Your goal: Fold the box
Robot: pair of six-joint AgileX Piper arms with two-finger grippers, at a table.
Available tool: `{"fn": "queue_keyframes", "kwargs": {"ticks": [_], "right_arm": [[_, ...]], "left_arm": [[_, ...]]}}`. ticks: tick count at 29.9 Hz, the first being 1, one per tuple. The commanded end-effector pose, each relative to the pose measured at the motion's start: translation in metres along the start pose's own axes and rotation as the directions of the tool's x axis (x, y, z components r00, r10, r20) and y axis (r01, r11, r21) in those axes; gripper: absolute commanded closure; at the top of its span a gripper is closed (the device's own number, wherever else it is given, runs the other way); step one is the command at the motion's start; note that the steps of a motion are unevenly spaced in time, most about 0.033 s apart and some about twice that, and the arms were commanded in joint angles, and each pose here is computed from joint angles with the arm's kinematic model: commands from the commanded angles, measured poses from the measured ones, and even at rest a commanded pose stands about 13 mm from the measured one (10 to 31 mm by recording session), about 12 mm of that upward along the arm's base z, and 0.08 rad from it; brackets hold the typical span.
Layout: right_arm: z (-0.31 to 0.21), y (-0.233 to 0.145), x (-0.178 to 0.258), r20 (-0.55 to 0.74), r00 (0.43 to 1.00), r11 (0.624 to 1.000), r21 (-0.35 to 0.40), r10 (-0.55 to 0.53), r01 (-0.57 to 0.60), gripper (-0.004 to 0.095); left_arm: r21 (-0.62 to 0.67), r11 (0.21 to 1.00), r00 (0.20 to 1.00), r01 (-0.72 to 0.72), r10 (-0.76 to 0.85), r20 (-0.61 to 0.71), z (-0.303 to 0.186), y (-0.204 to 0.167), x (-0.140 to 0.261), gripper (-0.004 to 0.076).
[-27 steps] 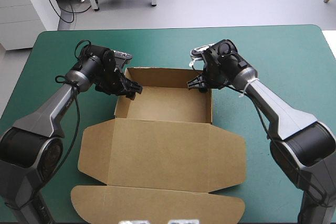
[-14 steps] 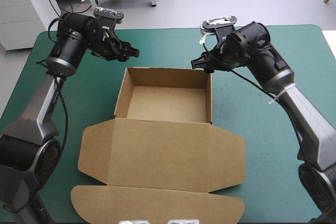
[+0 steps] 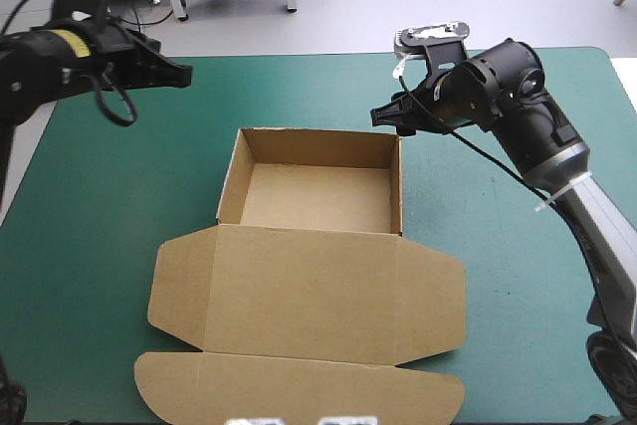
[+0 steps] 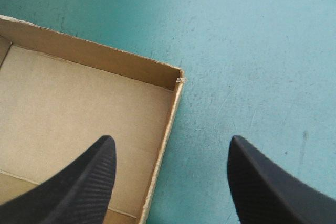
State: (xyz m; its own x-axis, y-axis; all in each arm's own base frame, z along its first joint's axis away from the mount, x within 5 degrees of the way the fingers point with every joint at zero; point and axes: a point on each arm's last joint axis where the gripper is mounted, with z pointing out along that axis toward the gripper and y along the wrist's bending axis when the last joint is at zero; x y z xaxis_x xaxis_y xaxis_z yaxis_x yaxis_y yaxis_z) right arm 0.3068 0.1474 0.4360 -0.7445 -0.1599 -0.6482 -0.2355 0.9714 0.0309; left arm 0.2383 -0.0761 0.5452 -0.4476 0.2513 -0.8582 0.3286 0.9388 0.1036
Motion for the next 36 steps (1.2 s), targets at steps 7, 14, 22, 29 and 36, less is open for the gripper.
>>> {"fn": "queue_keyframes", "kwargs": {"ticks": [7,14,22,29,36], "right_arm": [[0.06,0.005,0.022,-0.157,0.988,1.0,0.015,0.006,-0.004,0.0334],[0.105,0.013,0.035,-0.279,0.96,0.999,0.004,0.039,-0.04,0.0334],[0.139,0.016,0.044,-0.353,0.935,0.999,0.025,0.035,-0.028,0.0334],[0.145,0.016,0.044,-0.347,0.937,0.999,0.026,0.032,-0.025,0.0543],[0.152,0.016,0.047,-0.378,0.925,0.999,0.037,0.027,-0.015,0.0926]], "left_arm": [[0.011,1.0,0.999,-0.001,0.001,0.033,-0.086,-0.003,0.056,0.0731],[0.025,1.0,0.994,-0.007,0.01,-0.112,-0.079,-0.012,0.141,0.0731],[0.068,0.998,0.984,0.013,-0.001,-0.179,-0.064,-0.025,0.239,0.0731],[0.087,0.995,0.971,0.05,-0.028,-0.238,-0.045,-0.034,0.307,0.0731],[0.13,0.989,0.975,0.075,-0.046,-0.217,-0.041,-0.042,0.332,0.0731]]}}
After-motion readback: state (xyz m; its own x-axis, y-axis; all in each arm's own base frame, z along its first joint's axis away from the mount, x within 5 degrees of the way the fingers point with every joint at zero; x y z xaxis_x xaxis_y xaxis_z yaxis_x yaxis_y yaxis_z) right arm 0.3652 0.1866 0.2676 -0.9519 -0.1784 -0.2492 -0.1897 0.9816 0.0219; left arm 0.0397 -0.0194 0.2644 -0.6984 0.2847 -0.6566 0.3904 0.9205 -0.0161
